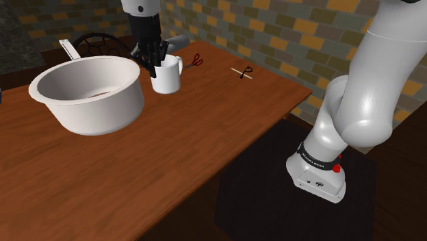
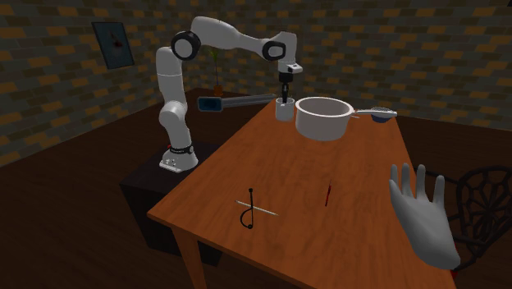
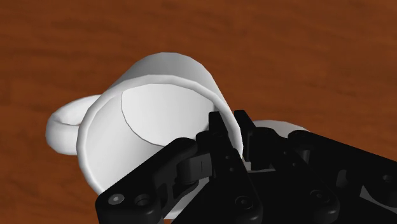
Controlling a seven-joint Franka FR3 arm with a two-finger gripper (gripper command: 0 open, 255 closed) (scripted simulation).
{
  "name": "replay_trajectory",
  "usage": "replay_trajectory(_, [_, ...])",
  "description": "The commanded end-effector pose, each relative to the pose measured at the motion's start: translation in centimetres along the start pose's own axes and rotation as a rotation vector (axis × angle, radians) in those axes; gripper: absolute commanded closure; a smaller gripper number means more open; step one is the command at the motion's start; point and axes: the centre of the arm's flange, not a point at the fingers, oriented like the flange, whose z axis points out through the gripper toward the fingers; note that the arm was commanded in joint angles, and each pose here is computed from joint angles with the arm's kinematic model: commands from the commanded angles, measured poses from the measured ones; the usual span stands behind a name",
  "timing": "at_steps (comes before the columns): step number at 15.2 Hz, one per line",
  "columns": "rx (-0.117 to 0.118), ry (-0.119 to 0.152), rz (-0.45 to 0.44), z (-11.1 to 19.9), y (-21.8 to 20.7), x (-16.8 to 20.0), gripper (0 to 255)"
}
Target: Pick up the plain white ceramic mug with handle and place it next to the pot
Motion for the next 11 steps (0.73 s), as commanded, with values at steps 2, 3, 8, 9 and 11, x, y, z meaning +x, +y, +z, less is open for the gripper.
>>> replay_trajectory(2, [0.000, 0.001, 0.000, 1.5, 0.0, 0.0, 255])
replay_trajectory(3, [0.000, 0.001, 0.000, 2.1, 0.0, 0.0, 255])
replay_trajectory(8, [0.000, 0.001, 0.000, 4.7, 0.0, -0.1, 255])
replay_trajectory(9, [0.000, 0.001, 0.000, 5.2, 0.0, -0.1, 255])
replay_trajectory(11, [0.000, 0.001, 0.000, 6.3, 0.0, -0.1, 255])
